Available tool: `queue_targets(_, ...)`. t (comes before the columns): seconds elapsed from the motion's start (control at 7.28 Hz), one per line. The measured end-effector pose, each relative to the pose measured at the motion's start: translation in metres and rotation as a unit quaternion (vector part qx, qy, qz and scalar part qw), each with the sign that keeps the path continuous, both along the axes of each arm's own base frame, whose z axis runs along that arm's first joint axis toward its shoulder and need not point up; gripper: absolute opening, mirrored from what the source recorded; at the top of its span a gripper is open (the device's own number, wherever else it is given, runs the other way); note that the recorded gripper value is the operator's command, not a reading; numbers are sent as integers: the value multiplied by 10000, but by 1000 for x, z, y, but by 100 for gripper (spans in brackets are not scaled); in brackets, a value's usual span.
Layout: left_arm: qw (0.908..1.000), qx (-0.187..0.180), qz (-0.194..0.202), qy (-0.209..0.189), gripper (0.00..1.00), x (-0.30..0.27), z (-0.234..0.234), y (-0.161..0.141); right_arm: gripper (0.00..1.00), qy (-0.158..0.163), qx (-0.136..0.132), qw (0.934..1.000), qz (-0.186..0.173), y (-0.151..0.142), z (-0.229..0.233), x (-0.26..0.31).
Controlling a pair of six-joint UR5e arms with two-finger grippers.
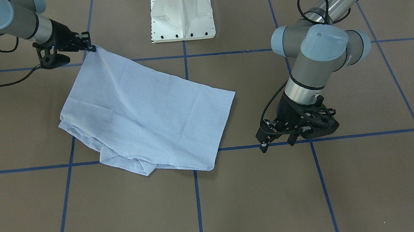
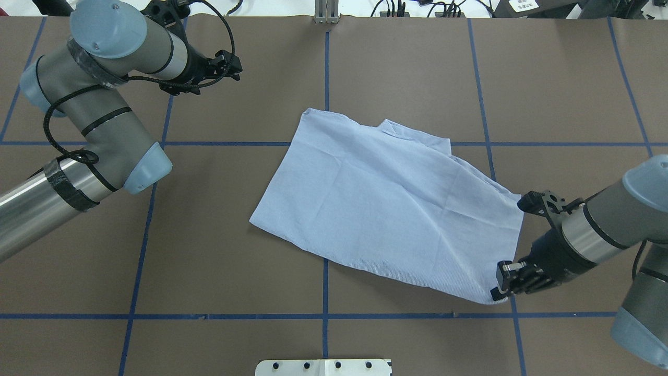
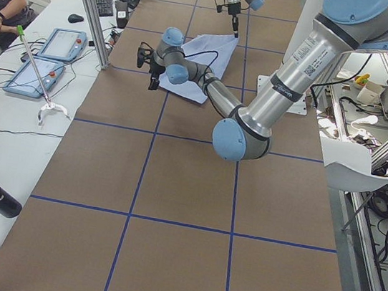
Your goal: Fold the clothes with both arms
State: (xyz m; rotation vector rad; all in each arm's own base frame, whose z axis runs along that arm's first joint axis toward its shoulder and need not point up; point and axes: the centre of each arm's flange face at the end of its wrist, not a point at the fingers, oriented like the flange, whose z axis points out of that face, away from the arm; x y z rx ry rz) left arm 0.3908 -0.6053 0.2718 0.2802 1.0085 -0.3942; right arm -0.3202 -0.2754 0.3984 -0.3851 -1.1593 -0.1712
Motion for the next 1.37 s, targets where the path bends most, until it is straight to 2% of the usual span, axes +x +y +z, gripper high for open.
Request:
queue_targets(0.14,10000,-2,-3,0,99,0,1,1,0,-46,-186,9991,-379,23,-3,3)
queue_targets(0.27,10000,-4,-2,-3,99,-1,2,1,99,-96,-390,9966,-713,37,-6,4)
queue_targets(0.55,10000,5,17,4,99,0,2,2,100,-180,-602,9920,-1096,51,-13,0)
queue_targets(0.69,10000,27,44,23,100,1,1,4,100,-276,-544,9928,-1029,41,-22,-6)
queue_targets(0.82,9999,64,103,66,100,6,-3,10,100,-434,-299,9970,-575,9,-40,-10)
queue_targets(0.96,9995,114,240,146,100,14,-8,27,100,-580,104,9981,160,-32,-64,-7)
queue_targets(1.1,9986,129,430,293,99,24,-16,54,100,-638,535,9920,945,-67,-85,-2)
queue_targets(1.24,9969,-71,540,571,99,34,-29,85,100,-611,877,9813,1603,-90,-98,0)
queue_targets(1.37,9935,-443,570,878,99,46,-42,115,100,-565,1079,9712,2050,-106,-104,4)
